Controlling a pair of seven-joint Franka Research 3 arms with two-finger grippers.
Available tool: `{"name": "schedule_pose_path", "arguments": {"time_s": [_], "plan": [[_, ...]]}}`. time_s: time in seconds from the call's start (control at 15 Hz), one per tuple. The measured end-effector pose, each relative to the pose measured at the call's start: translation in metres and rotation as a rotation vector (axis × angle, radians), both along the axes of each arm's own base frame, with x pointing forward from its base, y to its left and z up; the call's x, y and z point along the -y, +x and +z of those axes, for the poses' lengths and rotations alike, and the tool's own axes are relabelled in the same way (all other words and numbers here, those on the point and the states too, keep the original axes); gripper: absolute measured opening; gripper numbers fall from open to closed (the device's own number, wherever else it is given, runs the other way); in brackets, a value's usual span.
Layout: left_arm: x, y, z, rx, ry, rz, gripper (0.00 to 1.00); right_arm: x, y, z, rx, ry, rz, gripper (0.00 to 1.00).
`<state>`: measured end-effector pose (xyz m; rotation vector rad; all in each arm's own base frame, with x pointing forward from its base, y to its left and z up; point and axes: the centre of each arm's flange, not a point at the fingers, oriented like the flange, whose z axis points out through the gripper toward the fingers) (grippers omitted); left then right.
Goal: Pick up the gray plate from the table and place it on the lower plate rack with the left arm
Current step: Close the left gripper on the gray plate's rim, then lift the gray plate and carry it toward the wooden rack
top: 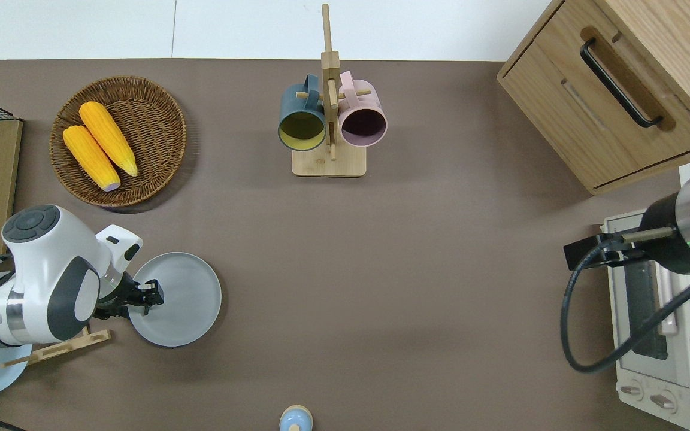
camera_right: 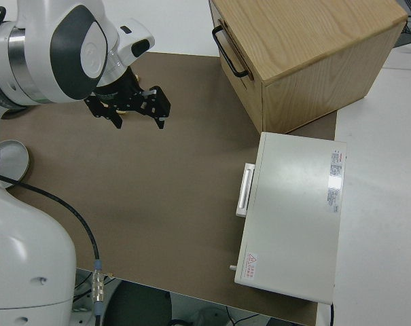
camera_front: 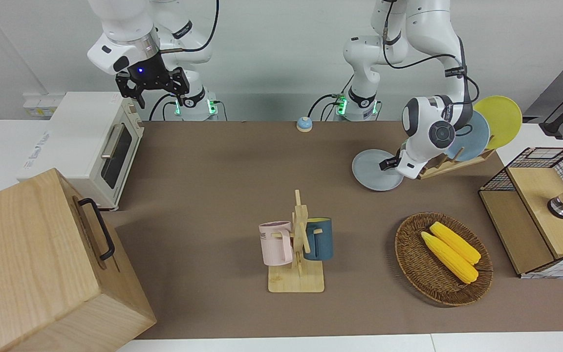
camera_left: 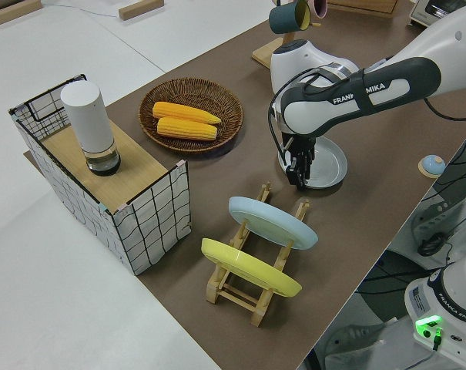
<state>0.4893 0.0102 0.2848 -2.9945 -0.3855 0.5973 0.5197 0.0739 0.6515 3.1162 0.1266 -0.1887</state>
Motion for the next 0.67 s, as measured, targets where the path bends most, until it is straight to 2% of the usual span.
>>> {"name": "schedule_pose_path", "arguments": {"time_s": [0.13,0.2,0.4,0.67], "plan": [[-0.002,0.001,0.002,0.002,-0.001,0.006,0.15,0.0,0.0,0.0,0.0,0.0,0.0,0.99],[-0.002,0.002,0.003,0.007,-0.004,0.008,0.1,0.0,0.0,0.0,0.0,0.0,0.0,0.99],[-0.003,0.006,0.011,0.013,-0.005,0.011,0.09,0.0,0.0,0.0,0.0,0.0,0.0,0.99],[-0.005,0.013,0.036,-0.015,-0.005,0.016,0.09,0.0,0.0,0.0,0.0,0.0,0.0,0.99]]}}
